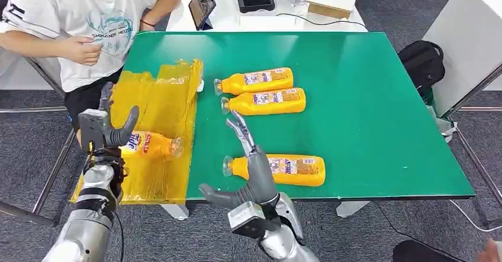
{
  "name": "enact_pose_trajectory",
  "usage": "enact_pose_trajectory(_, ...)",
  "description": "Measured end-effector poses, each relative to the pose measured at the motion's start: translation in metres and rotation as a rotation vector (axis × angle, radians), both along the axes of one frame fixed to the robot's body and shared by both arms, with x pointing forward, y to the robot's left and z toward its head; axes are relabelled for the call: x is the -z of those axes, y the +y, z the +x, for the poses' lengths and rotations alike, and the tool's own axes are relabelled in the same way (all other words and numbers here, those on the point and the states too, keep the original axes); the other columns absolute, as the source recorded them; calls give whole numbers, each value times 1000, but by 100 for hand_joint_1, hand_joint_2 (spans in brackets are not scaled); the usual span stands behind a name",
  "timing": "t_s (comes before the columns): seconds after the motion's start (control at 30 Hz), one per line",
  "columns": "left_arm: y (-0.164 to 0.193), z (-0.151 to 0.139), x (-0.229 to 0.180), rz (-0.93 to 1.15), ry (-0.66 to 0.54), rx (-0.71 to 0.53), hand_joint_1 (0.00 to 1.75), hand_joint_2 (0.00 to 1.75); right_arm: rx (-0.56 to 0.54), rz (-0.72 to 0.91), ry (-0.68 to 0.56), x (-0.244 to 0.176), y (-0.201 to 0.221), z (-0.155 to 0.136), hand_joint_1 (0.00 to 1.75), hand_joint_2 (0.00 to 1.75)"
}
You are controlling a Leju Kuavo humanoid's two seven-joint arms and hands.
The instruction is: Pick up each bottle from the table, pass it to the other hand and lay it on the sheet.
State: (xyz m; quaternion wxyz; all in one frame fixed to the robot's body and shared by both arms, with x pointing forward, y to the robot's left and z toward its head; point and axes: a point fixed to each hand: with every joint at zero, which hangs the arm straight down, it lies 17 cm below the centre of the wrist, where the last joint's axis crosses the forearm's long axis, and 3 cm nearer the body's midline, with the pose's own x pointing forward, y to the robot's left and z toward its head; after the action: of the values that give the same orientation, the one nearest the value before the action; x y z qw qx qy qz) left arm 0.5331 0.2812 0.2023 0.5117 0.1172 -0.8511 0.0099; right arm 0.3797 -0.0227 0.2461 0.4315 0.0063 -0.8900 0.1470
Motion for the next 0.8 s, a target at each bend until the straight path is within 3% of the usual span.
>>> enact_pose_trajectory(0.1, 3, -8, -6, -194, -19, 24, 0, 175, 40, -139, -9, 6, -6, 15, 0, 175)
enact_pose_trajectory(0.2, -6, -29, 0, -202, -45, 25, 0, 175, 86, -300, 25, 14, -35, 51, 0, 175)
enact_pose_trajectory(0.3, -14, -47, 14, -205, -38, 22, 0, 175, 146, -359, 26, 9, -70, 75, 0, 175)
enact_pose_trajectory(0.63, -24, -61, 15, -209, -47, 31, 0, 175, 198, -417, 13, 8, -99, 89, 0, 175)
enact_pose_trajectory(0.8, -31, -71, 24, -167, -36, 15, 0, 175, 211, -492, 95, 26, -113, 99, 0, 175)
